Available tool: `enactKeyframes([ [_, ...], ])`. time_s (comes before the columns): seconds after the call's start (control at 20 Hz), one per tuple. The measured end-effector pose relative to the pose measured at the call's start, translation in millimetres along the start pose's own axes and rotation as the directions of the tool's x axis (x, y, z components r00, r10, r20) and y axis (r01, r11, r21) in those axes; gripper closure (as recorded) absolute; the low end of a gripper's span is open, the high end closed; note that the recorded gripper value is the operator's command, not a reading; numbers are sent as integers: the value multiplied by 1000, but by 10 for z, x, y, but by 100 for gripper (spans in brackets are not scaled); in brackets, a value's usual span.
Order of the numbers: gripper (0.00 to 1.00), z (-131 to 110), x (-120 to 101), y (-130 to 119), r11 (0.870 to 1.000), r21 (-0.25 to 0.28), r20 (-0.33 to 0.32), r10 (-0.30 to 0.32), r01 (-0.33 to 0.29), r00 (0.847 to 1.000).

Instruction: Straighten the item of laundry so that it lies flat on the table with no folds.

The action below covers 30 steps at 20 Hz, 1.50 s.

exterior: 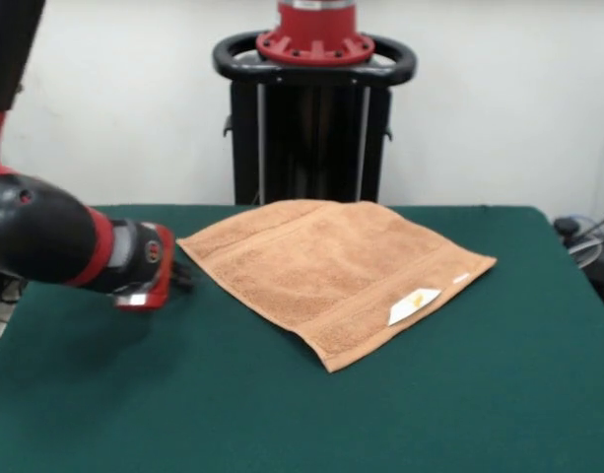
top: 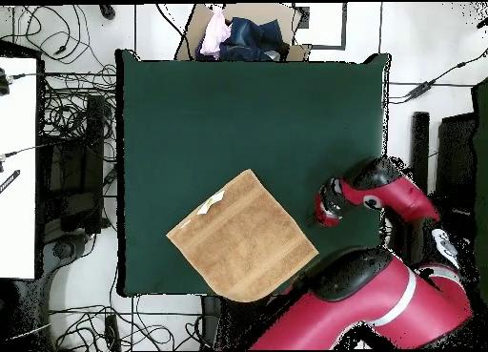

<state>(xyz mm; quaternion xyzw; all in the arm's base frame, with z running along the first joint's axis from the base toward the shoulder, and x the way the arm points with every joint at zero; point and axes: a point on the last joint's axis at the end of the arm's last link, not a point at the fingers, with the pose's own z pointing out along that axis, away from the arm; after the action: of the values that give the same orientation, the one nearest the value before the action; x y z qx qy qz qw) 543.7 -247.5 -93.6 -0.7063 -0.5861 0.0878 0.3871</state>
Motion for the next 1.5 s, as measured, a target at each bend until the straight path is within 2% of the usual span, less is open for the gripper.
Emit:
enactKeyframes([
  [0.05,100,-54,-62,11,1000,-3,11,1,-1,1000],
  [0.15,100,-304,-343,59,1000,-15,50,7,-6,999],
  [0.35,100,-582,-690,124,999,-28,86,26,-24,996],
  [0.4,100,-703,-854,150,999,-32,99,41,-38,994],
  [0.7,100,-1063,-1393,205,994,-48,129,101,-95,987],
  [0.75,100,-1142,-1540,193,992,-65,135,119,-111,984],
  [0.85,100,-1180,-1608,175,990,-78,138,128,-118,982],
  [0.95,100,-1242,-1735,109,985,-111,149,144,-128,978],
  [1.1,100,-1320,-1924,7,973,-188,191,170,-134,967],
  [1.15,100,-1325,-1938,1,972,-194,195,172,-134,966],
  [1.25,100,-1372,-2090,-62,956,-261,234,194,-131,953],
  [1.35,100,-1441,-2336,-137,927,-356,299,233,-118,925],
  [1.45,100,-1465,-2408,-149,917,-383,316,244,-112,917],
  [1.5,100,-1522,-2601,-181,892,-440,351,274,-101,895],
])
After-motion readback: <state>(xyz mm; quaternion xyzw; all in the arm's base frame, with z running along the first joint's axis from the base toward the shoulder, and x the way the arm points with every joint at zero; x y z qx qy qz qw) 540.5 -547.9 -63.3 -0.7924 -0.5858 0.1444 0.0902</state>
